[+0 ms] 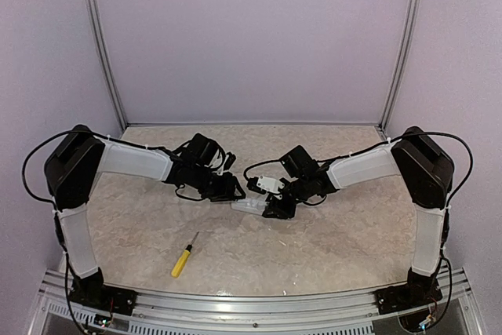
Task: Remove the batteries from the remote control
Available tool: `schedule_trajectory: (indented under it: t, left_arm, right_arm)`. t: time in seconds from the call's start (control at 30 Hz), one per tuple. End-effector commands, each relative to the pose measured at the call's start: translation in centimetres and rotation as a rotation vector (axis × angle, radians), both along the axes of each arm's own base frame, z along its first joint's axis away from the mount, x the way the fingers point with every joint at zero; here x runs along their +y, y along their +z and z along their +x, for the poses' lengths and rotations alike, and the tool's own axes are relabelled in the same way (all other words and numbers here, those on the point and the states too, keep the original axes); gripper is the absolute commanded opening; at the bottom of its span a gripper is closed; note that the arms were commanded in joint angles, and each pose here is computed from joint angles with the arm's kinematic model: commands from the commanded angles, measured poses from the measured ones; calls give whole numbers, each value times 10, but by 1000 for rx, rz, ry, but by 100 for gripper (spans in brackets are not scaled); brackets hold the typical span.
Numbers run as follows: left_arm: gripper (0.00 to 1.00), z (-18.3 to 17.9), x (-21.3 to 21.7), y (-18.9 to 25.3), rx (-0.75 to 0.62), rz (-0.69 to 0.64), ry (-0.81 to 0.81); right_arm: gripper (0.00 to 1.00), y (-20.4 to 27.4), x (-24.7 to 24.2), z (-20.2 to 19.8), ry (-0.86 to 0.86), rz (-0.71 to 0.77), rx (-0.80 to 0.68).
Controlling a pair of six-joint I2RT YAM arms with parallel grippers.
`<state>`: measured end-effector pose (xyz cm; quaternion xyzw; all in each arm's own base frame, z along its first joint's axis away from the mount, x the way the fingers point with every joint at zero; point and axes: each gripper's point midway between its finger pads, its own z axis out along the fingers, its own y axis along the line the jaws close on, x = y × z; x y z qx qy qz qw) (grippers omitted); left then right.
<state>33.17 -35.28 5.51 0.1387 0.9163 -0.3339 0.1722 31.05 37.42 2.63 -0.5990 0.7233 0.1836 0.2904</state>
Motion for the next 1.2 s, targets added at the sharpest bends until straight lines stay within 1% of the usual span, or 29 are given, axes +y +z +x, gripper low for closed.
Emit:
schedule_trajectory:
  t: [0.0, 0.5, 0.83, 1.17]
  left_arm:
    - [41, 0, -2, -9, -1, 36, -14]
    - [41, 0, -3, -13, 4, 51, -20]
    - [41, -9, -13, -13, 15, 52, -53]
    - [41, -10, -5, -18, 27, 75, -27]
  right_arm:
    - [19, 3, 6, -4, 26, 6, -18]
    - [19, 1, 9, -4, 32, 2, -21]
    - [18, 1, 10, -2, 27, -1, -23]
    - [18, 0, 11, -2, 26, -2, -24]
